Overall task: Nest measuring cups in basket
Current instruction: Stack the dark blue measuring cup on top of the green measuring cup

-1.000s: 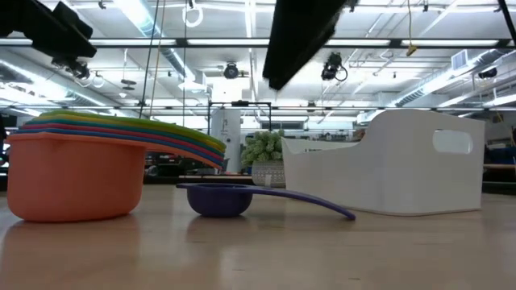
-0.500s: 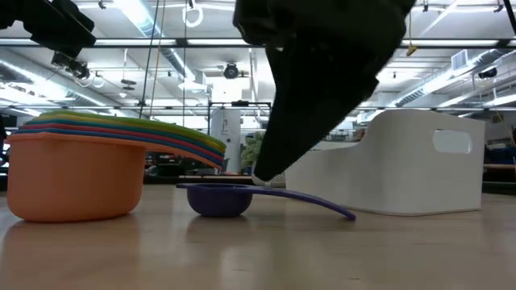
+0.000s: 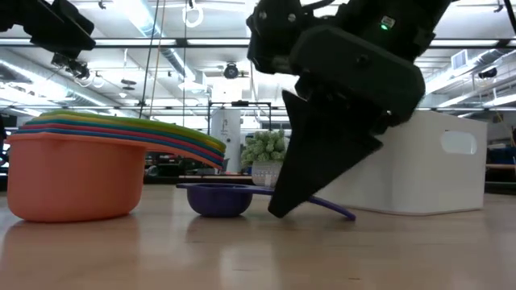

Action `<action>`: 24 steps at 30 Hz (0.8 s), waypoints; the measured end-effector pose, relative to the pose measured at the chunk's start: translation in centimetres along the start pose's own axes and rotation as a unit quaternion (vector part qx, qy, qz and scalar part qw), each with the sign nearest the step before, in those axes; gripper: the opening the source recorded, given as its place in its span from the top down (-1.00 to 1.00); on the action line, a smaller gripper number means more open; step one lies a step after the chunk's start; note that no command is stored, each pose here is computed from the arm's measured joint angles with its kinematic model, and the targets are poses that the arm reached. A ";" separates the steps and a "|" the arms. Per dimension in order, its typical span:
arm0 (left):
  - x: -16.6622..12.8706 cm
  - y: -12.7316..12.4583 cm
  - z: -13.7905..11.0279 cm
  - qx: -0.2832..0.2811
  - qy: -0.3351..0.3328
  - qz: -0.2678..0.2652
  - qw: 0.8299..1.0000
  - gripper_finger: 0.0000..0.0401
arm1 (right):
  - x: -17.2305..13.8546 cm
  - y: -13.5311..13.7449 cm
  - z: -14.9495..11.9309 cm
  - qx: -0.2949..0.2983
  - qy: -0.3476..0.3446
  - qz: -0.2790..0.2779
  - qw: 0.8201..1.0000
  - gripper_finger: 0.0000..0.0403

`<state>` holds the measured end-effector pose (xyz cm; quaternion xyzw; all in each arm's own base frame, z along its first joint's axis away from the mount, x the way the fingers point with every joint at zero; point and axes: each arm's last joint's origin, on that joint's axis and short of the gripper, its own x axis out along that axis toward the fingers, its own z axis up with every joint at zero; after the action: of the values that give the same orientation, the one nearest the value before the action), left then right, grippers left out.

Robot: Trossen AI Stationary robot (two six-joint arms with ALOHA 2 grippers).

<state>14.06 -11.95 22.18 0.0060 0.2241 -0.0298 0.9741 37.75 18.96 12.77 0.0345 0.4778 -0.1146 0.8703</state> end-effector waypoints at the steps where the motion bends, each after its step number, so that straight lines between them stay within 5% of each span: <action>1: 0.0 0.0 0.0 0.000 0.000 0.000 1.000 0.09 | 0.0 0.0 0.0 0.000 0.001 -0.001 1.000 -0.32; 14: 0.0 -0.1 -0.2 -0.007 0.016 -0.024 1.000 0.09 | 0.3 -0.6 0.1 -0.007 0.022 0.003 1.000 0.10; 24: 0.0 -0.1 -0.2 -0.009 0.018 -0.027 0.999 0.09 | -0.3 -0.9 -0.2 -0.020 0.051 0.001 0.998 0.15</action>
<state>13.95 -12.07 22.00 -0.0082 0.2422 -0.0540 0.9687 37.22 18.13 12.96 0.0235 0.5237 -0.1022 0.8454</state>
